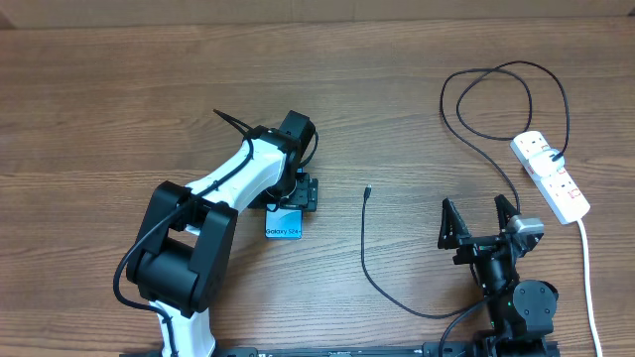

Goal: Plug charger to phone and switch on socket
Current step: 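Lower the left gripper and grasp the phone's bottom edge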

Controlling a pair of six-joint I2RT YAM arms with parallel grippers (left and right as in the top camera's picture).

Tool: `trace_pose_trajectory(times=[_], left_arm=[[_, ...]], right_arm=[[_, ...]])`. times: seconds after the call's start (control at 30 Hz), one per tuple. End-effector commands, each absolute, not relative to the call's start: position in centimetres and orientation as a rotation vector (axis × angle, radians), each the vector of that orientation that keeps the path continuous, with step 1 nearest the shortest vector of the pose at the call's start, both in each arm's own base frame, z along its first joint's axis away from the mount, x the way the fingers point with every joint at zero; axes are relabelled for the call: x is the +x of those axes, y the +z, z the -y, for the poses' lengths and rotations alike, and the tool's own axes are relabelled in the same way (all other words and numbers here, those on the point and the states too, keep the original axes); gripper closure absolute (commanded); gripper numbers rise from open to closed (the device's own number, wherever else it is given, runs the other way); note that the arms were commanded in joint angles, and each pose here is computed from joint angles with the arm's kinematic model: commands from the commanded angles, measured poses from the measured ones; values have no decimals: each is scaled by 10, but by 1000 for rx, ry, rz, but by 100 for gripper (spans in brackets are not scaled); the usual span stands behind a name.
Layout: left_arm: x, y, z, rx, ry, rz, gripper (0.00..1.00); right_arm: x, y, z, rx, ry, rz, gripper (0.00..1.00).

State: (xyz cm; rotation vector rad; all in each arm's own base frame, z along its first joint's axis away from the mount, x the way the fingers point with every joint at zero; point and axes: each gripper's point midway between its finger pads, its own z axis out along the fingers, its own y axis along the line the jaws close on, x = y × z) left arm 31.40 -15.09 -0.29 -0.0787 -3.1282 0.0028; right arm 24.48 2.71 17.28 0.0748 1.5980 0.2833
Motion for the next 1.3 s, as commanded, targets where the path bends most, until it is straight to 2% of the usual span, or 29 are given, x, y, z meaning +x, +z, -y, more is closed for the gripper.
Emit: trace_pose_trajectory(times=[0.0, 0.1, 0.43, 0.63, 0.77, 1.27], left_arm=[[312, -25, 132, 10, -120, 3096, 9], [309, -27, 130, 11, -126, 3087, 11], [296, -39, 124, 39, -140, 3067, 30], [299, -40, 126, 52, -132, 3078, 32], [299, -40, 126, 64, -132, 3077, 39], [299, -32, 130, 65, -103, 3056, 40]], right_arm=[[245, 170, -25, 78, 272, -1596, 0], [245, 170, -25, 78, 271, -1596, 0], [245, 170, -25, 78, 272, -1596, 0], [245, 170, -25, 78, 271, -1596, 0], [245, 170, -25, 78, 271, -1596, 0], [245, 170, -25, 78, 271, -1596, 0]])
